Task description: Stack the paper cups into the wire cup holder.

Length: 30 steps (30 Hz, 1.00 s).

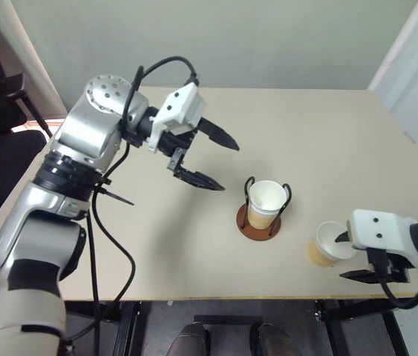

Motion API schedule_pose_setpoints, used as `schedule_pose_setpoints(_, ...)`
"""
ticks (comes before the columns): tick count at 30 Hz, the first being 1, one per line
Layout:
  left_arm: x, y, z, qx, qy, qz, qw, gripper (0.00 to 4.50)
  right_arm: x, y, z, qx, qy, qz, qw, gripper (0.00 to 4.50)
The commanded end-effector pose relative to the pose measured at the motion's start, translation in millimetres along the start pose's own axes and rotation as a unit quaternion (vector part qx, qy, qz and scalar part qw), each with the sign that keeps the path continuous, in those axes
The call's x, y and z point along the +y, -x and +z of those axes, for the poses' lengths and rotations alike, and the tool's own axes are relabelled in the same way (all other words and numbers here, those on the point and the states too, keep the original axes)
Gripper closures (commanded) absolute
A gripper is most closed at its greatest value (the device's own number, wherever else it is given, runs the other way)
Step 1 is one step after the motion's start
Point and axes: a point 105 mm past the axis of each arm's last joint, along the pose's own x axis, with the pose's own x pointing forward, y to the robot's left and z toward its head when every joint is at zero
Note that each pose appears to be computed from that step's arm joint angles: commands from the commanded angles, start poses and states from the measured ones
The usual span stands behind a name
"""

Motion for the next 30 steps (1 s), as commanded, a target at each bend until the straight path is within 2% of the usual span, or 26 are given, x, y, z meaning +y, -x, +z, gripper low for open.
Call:
schedule_pose_setpoints(1,-3.3,10.2,11.7,-0.01,-0.024,-0.003,1.0,0.0,-6.2,-2.5,1.5,0.008,0.025,-0.01,1.0,1.54)
schedule_pose_setpoints(4,-3.7,11.9,11.4,-0.014,-0.02,-0.001,1.0,0.0,-9.9,-6.3,5.3,0.002,0.037,-0.009,0.999,2.39)
schedule_pose_setpoints(9,-5.4,13.1,7.3,-0.012,-0.015,0.001,1.0,0.0,-14.8,-15.6,14.2,-0.006,0.057,-0.002,0.998,4.24)
schedule_pose_setpoints(10,-5.5,13.6,6.6,-0.011,-0.014,0.003,1.0,0.0,-15.3,-15.3,15.0,-0.006,0.059,-0.001,0.998,4.43)
schedule_pose_setpoints(21,-6.0,19.8,0.7,-0.004,-0.007,0.018,1.0,0.0,-20.4,4.1,11.7,0.01,0.064,0.006,0.998,4.43)
schedule_pose_setpoints(26,-5.7,20.8,-0.4,-0.001,-0.006,0.021,1.0,0.0,-37.0,31.9,10.5,0.018,0.064,-0.026,0.997,4.43)
schedule_pose_setpoints(30,-6.1,20.9,-1.6,0.002,-0.004,0.021,1.0,0.0,-53.5,62.3,20.6,-0.002,0.065,-0.064,0.996,4.43)
